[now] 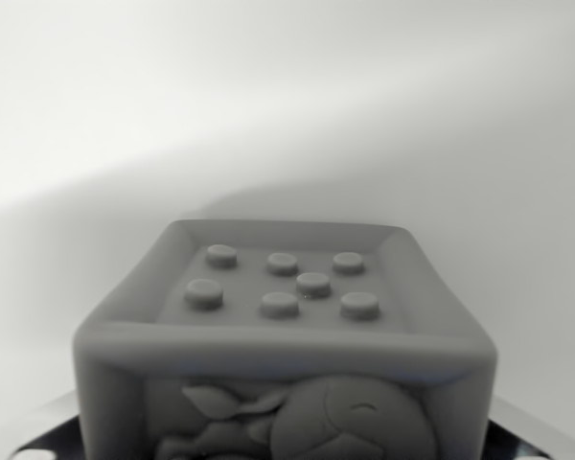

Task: Destack cube

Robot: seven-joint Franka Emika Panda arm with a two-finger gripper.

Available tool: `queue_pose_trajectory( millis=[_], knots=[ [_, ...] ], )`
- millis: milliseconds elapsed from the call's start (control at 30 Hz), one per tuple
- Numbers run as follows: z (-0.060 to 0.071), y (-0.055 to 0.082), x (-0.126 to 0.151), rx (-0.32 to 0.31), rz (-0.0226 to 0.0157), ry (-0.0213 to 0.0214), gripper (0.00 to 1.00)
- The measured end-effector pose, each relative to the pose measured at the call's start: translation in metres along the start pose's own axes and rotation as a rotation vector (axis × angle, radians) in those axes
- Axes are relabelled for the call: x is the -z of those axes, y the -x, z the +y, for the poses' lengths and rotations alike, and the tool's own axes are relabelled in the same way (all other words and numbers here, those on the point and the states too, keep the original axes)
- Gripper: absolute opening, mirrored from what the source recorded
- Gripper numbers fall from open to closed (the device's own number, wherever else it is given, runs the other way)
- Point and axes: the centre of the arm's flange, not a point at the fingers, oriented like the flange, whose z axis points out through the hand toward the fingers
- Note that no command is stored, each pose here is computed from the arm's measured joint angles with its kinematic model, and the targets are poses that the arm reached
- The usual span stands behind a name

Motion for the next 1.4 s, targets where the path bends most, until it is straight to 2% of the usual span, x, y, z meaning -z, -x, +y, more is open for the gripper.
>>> queue_pose_trajectory(
  millis=[967, 1267, 1400],
  knots=[
    [0.0, 0.0, 0.001, 0.0, 0.0002, -0.0004, 1.0],
    [-0.001, 0.0, 0.016, -0.001, 0.0023, -0.0038, 1.0],
    [-0.001, -0.001, 0.026, -0.001, 0.002, -0.0041, 1.0]
  ],
)
